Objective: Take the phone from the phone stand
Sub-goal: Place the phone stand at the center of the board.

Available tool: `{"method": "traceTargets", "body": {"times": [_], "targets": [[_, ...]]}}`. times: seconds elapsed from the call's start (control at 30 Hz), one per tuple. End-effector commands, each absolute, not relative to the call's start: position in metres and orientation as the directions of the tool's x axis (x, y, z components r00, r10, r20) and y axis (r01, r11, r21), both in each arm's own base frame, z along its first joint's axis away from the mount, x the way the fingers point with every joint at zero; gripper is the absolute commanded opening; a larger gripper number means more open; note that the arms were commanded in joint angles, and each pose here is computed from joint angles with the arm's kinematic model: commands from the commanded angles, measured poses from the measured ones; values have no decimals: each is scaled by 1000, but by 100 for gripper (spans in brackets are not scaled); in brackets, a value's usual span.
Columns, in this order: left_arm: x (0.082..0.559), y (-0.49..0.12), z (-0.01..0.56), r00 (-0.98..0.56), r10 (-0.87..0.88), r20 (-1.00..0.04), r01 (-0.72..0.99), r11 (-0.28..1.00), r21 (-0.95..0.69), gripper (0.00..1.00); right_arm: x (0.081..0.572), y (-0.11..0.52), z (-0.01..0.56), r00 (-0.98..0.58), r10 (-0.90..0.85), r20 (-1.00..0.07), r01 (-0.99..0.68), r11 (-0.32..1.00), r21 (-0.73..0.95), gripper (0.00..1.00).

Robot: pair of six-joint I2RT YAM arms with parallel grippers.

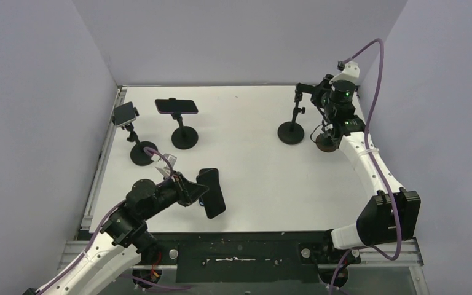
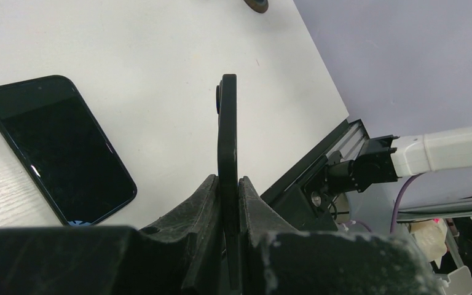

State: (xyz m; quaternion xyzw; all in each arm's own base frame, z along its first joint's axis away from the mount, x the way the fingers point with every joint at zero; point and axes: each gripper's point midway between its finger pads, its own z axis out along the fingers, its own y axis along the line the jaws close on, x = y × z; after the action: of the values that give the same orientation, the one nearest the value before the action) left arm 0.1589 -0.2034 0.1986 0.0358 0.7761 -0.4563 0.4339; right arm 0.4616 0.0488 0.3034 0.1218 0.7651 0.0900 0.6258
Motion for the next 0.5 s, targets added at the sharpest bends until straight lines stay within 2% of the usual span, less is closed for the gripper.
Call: {"method": "traceTargets", "body": {"times": [0.0,0.37,0.47], "targets": [[163,-212,235,-560,-403,-724,526,502,-687,0,472,44,374,21,368,-930,3,930,368,0],[166,-219,236,-568,-396,-722,536,487,-689,0,466,43,355,-17,381,-924,10,925,381,0],[165,-220,236,-569,-396,-721,537,484,-690,0,464,43,348,-28,380,-925,14,925,380,9]]}}
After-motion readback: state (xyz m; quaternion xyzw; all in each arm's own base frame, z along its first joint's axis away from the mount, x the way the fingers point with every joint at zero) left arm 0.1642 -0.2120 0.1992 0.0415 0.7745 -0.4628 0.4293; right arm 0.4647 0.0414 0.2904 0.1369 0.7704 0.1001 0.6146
